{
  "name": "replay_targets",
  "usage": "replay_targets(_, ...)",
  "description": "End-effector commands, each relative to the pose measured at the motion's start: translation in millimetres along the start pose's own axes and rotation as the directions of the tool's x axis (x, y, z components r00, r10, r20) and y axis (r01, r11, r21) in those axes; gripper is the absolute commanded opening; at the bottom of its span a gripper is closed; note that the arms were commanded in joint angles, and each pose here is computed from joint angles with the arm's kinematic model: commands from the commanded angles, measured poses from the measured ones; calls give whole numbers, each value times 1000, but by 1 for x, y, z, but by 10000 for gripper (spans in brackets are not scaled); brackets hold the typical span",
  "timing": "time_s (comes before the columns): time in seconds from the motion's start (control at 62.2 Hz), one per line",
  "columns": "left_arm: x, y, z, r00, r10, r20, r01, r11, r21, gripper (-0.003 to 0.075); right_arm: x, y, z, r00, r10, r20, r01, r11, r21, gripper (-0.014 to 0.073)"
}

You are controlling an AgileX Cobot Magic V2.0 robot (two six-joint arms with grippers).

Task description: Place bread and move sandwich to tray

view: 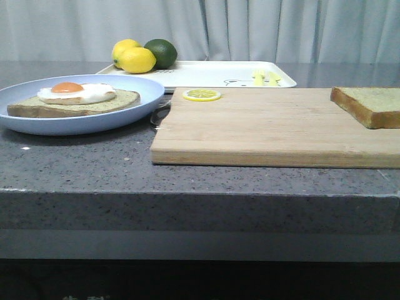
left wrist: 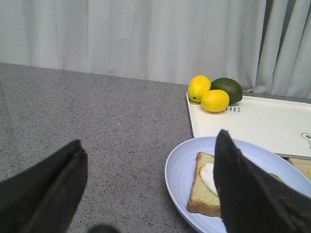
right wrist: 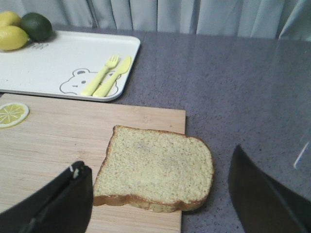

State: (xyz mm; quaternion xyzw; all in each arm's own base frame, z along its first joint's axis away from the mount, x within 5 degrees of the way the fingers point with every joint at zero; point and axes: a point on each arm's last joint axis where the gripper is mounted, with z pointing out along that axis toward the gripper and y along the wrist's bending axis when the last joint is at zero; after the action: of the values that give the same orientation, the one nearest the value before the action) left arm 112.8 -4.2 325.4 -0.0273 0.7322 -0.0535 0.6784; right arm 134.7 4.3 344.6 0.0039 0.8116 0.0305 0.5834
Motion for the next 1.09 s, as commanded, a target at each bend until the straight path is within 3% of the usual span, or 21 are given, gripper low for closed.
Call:
replay_targets(0.0,-19,-1,-1,994,-11,105,12,1000,-1,482,-28,-5,19,998,57,13,-57,998,33,583)
replay_targets(0.241,-19,-1,-1,994,-11,105,12,1000,-1,449,-46,-52,73,965,199,-169,-158,961,228,583)
replay_targets(0.418,-18,-1,-1,995,-11,103,12,1000,-1,449,-39,-81,110,911,279,-302,-189,937,294,583)
replay_targets(0.531,-18,-1,-1,995,-11,103,12,1000,-1,449,-34,-85,132,878,249,-408,-156,956,249,583)
replay_targets(0.724,-18,-1,-1,995,-11,103,12,1000,-1,449,-24,-81,166,809,216,-546,-199,976,91,583)
replay_targets(1.077,-18,-1,-1,995,-11,103,12,1000,-1,449,-3,-86,200,738,258,-623,-335,942,-7,563)
